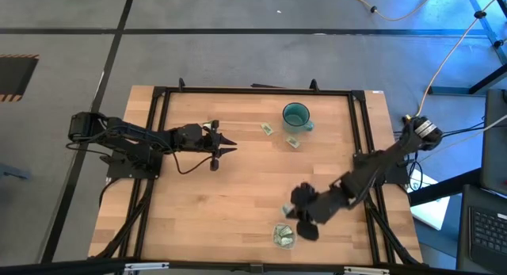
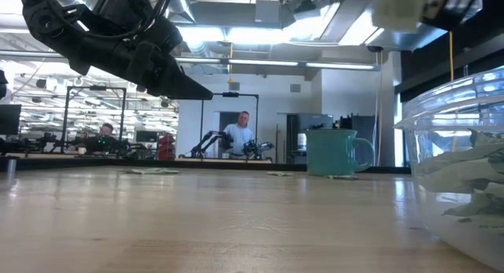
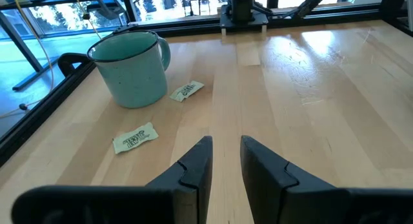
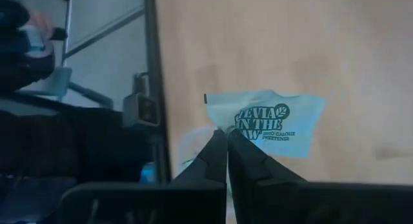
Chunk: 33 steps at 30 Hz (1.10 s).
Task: Pick and place items into bin
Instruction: Put the light green stevia packet into the transparent bin
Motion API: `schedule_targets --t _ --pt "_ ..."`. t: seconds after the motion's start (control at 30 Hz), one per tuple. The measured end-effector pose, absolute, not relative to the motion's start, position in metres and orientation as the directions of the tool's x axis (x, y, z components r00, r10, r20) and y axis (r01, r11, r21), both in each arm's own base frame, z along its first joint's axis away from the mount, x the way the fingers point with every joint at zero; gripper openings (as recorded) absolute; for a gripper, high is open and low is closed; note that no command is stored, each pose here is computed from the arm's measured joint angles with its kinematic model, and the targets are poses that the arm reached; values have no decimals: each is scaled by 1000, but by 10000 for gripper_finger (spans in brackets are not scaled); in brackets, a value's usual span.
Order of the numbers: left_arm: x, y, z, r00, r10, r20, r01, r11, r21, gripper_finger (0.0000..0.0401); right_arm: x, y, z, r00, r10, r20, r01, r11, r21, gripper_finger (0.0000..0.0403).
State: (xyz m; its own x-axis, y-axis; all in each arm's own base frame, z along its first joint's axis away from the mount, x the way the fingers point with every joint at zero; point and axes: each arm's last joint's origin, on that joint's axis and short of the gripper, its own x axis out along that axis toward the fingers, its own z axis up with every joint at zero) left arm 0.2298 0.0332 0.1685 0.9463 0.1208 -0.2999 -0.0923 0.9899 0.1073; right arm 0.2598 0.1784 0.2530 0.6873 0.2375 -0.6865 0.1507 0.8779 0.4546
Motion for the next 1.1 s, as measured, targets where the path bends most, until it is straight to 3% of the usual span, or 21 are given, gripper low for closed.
schedule_targets --t 0.33,0.6,1.1 --pt "229 33 167 941 120 -316 -90 990 106 75 280 240 229 588 310 -747 135 873 468 1" --pt "229 33 166 939 119 -323 -90 990 105 75 299 262 212 401 180 -898 245 924 295 1" --pt "228 33 165 933 118 -341 -87 991 105 75 303 267 205 368 185 -911 252 923 289 23"
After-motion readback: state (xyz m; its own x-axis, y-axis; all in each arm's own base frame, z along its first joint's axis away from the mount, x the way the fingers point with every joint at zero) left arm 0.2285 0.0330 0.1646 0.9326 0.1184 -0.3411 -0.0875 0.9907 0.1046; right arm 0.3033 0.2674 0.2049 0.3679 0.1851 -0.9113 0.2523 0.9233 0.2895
